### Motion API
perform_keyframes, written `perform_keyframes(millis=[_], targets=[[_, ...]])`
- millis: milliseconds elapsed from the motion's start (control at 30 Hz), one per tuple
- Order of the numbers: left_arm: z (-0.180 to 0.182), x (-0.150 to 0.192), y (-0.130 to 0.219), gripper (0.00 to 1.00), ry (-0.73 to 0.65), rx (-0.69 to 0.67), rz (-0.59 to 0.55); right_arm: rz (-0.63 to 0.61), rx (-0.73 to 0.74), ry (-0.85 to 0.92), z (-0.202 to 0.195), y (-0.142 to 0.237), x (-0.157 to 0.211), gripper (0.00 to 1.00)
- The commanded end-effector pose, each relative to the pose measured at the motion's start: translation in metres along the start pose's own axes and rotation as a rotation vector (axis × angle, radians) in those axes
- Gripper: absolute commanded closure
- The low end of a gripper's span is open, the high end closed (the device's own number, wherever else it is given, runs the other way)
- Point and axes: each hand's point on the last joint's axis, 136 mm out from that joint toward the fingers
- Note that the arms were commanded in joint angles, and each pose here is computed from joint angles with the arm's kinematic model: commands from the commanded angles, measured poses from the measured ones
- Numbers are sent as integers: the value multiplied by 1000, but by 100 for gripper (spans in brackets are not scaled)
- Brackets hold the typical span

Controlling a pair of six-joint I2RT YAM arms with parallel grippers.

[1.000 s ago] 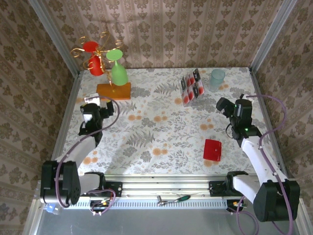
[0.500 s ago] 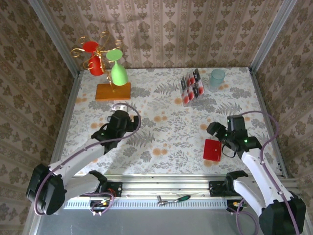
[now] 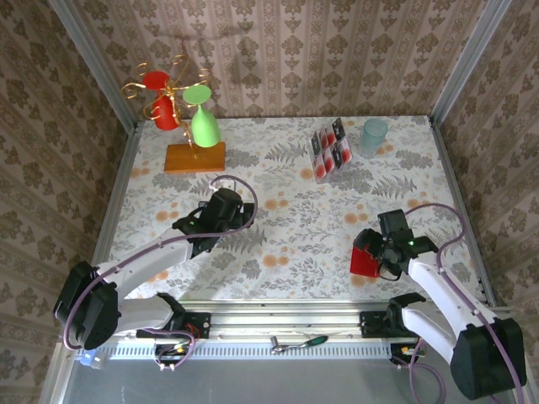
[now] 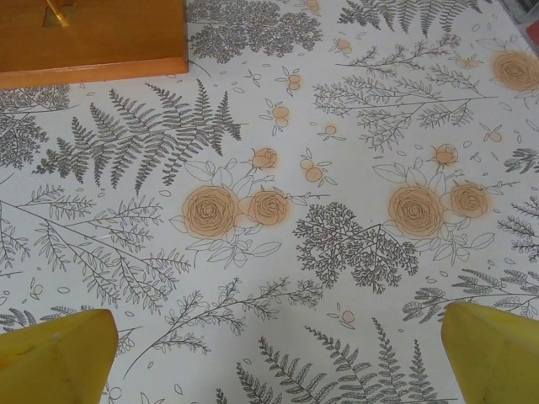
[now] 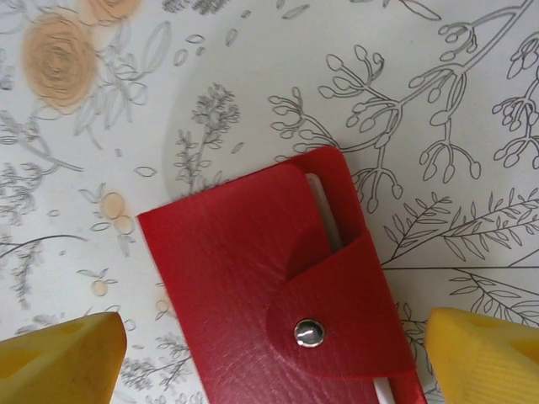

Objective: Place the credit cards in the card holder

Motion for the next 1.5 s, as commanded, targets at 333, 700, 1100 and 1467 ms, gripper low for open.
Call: perform_keyframes(millis=[333,700,1100,1467], targets=[[-10,-3,0,0,36,39,6,52,-149,4,28,-18,9,7],[-14,2,-6,0,33,49,31,65,-367,8,73,-12,3,12],[-27,5,-6,0,35,116,51,100,-311,23,60,-19,13,14],[-48,-1,-5,0,52,199,75,114,-310,14,45,-21,30,20]])
Point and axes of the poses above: each hand's point on the last joint's axis, 136 mm out from that joint toward the fingers, its own y axis back along the fingers, its own z axis along the line the jaws close on, x = y × z, and after that the axes turned 4 degrees about y, right-handed
